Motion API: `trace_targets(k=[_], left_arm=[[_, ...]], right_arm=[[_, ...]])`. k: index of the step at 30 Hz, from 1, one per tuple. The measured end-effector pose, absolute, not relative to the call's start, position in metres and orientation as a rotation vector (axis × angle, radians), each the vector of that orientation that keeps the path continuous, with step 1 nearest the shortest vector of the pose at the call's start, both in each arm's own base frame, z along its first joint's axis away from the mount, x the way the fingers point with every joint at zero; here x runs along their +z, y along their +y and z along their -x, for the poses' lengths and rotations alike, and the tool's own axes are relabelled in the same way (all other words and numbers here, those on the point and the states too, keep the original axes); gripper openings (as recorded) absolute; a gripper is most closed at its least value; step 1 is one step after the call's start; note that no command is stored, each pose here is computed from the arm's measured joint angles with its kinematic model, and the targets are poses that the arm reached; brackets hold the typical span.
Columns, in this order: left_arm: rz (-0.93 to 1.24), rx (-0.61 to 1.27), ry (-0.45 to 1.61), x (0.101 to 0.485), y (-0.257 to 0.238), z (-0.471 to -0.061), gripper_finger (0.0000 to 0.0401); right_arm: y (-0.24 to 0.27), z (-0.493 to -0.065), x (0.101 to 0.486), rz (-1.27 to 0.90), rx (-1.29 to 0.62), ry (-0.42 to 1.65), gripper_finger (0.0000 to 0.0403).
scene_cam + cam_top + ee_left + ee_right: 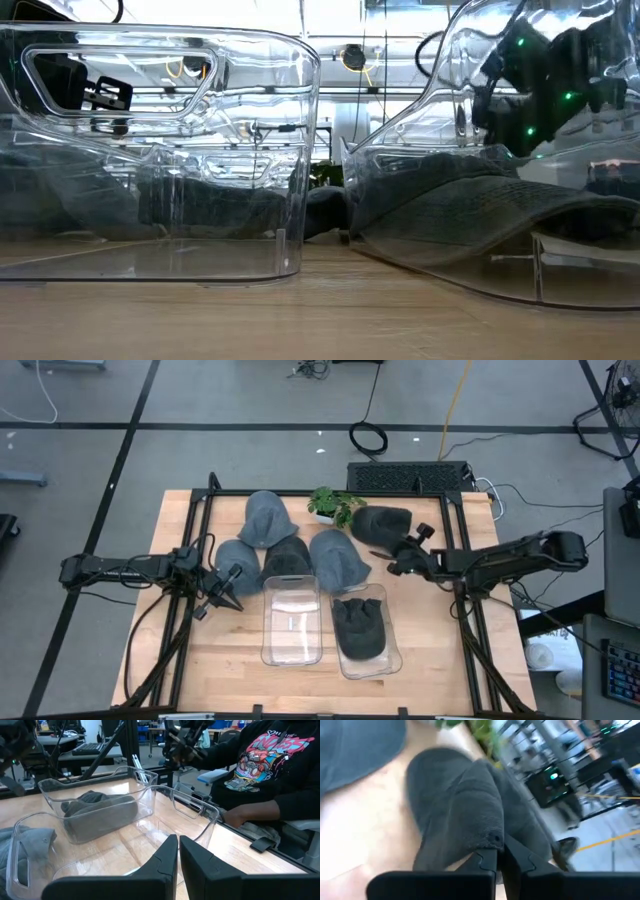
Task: Pick & Place hat
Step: Put the right black cap into the right transparent bin
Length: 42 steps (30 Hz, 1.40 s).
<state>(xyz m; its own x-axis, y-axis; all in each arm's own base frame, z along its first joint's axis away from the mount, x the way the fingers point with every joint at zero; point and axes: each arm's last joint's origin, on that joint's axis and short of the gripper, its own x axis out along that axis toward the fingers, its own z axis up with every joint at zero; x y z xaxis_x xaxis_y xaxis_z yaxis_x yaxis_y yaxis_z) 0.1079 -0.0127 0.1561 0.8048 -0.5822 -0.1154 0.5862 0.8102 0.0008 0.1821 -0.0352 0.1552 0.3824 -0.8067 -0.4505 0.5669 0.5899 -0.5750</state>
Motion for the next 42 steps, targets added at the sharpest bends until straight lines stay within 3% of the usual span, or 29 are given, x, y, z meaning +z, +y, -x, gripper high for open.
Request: trace_targets(k=[6, 13, 17, 23, 29, 34, 42], left_arm=[[-0.037, -0.626, 0.112, 0.156, -0.013, -0.108, 0.0026], [-0.037, -0.625, 0.111, 0.156, -0.013, -0.108, 0.0026], [-0.037, -0.625, 0.112, 0.156, -0.013, -0.108, 0.0026], [-0.037, -0.625, 0.112, 0.156, -0.013, -0.108, 0.0026], [-0.037, -0.626, 0.111, 0.156, -0.013, -0.108, 0.0026], [-0.037, -0.626, 0.112, 0.156, -0.013, -0.108, 0.0026], [-0.037, -0.625, 0.112, 0.156, -0.013, -0.108, 0.0026]], right_arm=[[-0.02, -0.179, 0.173, 0.304, -0.688, 0.671, 0.0001], [-0.016, -0.173, 0.182, 0.236, -0.717, 0.594, 0.001], [-0.016, -0.171, 0.186, 0.179, -0.727, 0.553, 0.005], [-0.022, -0.167, 0.183, 0.12, -0.808, 0.567, 0.0151], [-0.033, -0.166, 0.179, -0.197, -0.772, 0.539, 0.0231], [-0.039, -0.166, 0.176, -0.4, -0.631, 0.576, 0.0256], [-0.051, -0.16, 0.172, -0.557, -0.609, 0.618, 0.0254]])
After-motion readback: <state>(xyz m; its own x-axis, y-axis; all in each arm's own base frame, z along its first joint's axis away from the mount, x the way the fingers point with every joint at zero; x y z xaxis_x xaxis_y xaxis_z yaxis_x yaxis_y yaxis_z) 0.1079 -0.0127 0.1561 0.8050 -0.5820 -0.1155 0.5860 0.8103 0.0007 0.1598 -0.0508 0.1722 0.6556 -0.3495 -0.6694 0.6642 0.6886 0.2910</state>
